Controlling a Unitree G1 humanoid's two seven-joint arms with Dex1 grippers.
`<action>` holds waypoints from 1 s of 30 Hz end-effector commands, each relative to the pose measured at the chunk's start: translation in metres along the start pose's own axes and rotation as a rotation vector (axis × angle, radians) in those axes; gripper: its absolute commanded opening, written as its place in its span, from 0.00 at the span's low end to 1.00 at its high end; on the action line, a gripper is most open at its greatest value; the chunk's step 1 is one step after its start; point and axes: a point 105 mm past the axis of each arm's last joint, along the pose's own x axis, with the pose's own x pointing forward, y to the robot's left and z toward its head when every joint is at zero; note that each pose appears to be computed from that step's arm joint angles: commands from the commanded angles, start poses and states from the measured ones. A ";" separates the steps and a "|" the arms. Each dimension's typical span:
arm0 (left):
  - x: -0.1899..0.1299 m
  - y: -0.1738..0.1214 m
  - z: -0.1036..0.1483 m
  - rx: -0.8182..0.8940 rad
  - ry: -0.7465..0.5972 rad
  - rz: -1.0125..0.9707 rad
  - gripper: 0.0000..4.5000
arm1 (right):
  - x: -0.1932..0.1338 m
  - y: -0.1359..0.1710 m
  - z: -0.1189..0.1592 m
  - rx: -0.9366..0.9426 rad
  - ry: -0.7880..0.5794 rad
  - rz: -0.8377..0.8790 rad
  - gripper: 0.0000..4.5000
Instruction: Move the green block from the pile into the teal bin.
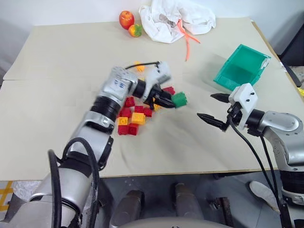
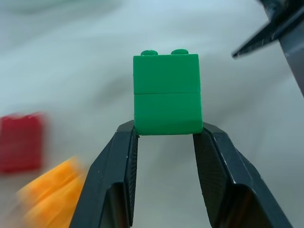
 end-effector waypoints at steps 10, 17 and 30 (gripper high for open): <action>-0.033 0.003 0.000 0.088 -0.067 0.079 1.00 | -0.050 -0.004 -0.006 -0.018 0.154 -0.030 1.00; -0.087 -0.018 -0.024 0.018 -0.154 0.131 1.00 | -0.060 0.005 -0.001 0.033 0.232 0.042 1.00; -0.145 -0.073 -0.034 0.038 -0.463 0.210 1.00 | -0.032 0.061 -0.001 0.058 0.331 0.319 1.00</action>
